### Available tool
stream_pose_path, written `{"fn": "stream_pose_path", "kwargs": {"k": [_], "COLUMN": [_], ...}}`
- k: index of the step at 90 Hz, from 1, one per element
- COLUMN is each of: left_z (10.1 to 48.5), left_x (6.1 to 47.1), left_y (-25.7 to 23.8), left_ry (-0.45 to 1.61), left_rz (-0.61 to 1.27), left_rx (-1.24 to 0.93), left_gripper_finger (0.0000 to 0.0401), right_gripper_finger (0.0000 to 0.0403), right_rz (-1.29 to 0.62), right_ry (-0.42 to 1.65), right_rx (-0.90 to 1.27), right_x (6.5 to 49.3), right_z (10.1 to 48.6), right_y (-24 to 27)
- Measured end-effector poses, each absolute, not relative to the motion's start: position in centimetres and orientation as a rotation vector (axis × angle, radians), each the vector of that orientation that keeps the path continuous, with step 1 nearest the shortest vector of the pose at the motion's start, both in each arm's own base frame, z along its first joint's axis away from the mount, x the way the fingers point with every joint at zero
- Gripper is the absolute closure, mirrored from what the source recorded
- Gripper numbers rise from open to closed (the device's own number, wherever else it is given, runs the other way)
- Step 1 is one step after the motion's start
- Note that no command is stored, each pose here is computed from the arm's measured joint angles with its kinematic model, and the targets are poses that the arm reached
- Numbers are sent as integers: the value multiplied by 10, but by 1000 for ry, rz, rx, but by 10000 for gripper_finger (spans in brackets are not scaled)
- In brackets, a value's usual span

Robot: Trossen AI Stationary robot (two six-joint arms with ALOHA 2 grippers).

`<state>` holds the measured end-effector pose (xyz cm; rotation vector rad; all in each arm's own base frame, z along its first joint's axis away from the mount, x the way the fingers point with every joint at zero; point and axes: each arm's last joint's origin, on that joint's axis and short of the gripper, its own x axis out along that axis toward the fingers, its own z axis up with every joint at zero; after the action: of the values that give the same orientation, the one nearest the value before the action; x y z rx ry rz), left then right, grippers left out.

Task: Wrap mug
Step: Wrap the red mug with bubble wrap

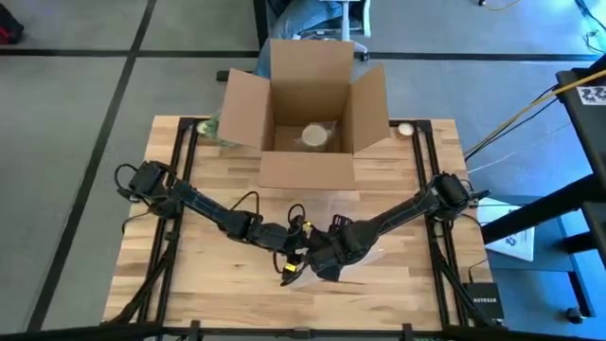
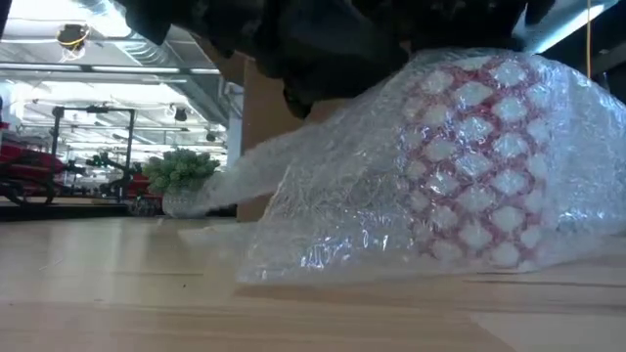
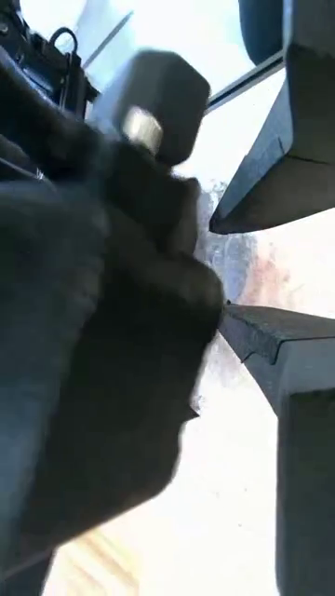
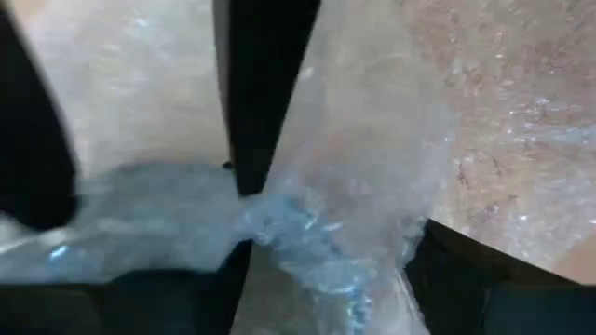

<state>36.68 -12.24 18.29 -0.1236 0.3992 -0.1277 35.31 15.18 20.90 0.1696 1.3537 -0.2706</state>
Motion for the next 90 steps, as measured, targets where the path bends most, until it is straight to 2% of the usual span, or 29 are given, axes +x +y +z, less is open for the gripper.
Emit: {"fn": "stream_pose_path", "kwargs": {"k": [35,57,79,90], "left_z": [182,182,180,180], "left_x": [366,366,365,365], "left_y": [-125,-126,-125,-125], "left_ry": [407,406,431,430], "left_rz": [-150,-155,-152,-152], "left_rx": [-107,-112,-108,-108], "left_gripper_finger": [281,281,281,281], "right_gripper_finger": [166,166,166,166], "right_rz": [-229,-193,-191,-232], "right_ry": [1377,1416,1287,1296], "right_rx": [118,87,83,95], "right_x": [355,350,325,304], "right_z": [244,247,288,300], "right_y": [153,152,157,160]}}
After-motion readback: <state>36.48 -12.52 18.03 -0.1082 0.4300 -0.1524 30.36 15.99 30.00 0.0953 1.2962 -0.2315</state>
